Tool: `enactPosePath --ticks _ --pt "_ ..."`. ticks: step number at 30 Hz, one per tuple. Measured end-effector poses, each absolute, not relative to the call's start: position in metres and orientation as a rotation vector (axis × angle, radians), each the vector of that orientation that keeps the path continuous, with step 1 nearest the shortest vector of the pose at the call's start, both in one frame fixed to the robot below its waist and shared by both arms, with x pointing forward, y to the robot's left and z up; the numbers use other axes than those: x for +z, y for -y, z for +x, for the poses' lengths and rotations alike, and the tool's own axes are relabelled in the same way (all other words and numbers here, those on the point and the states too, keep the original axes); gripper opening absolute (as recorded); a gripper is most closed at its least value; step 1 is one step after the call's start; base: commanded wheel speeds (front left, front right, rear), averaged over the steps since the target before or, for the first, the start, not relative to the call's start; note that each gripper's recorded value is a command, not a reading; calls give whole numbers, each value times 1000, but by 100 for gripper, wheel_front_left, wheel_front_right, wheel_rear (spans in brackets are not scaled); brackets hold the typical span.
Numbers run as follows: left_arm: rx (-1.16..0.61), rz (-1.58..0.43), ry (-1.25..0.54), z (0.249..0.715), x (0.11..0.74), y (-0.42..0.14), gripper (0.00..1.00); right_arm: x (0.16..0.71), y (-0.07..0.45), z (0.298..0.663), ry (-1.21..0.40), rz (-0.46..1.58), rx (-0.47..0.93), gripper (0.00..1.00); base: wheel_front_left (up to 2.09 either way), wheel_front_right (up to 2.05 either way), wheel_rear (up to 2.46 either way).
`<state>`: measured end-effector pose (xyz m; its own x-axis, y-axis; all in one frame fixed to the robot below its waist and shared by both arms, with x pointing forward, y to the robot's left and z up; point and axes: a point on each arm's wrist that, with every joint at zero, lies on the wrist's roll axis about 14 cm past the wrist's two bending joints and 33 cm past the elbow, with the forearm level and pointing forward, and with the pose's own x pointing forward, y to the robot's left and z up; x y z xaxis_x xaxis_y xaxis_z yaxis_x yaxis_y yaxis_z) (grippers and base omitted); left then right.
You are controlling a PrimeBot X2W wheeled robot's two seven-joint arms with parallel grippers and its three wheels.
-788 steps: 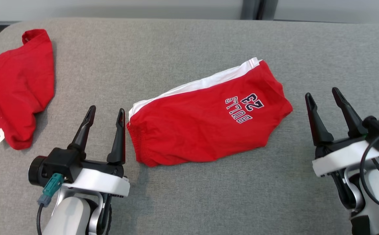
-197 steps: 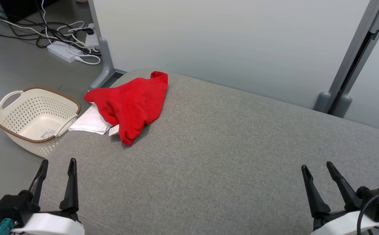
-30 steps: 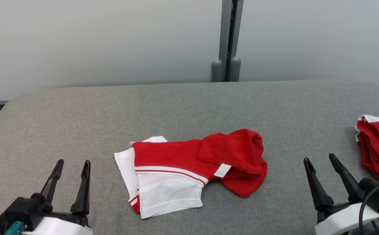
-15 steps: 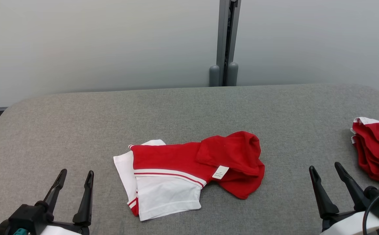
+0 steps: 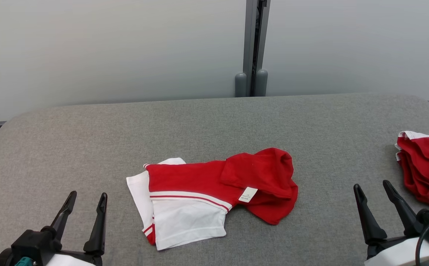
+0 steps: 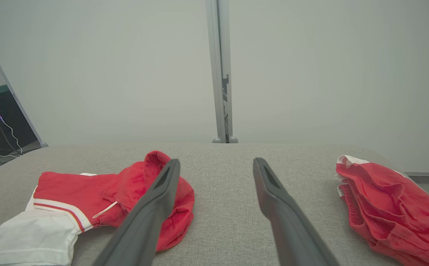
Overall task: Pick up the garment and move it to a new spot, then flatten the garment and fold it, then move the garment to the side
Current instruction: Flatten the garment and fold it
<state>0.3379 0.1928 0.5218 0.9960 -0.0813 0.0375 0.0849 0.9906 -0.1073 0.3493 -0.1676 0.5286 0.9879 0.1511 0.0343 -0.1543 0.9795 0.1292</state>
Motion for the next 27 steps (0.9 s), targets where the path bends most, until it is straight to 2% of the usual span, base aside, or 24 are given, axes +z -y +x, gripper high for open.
enactPosePath --ticks 17,21,27 --pt "-95 -110 8 340 518 -189 100 528 171 350 25 134 140 100 0 0 0" --pt "-93 -112 0 340 516 -189 100 530 150 360 19 119 213 100 0 0 0" --pt "-86 -113 30 352 522 -192 100 529 94 385 -11 60 415 100 0 0 0"
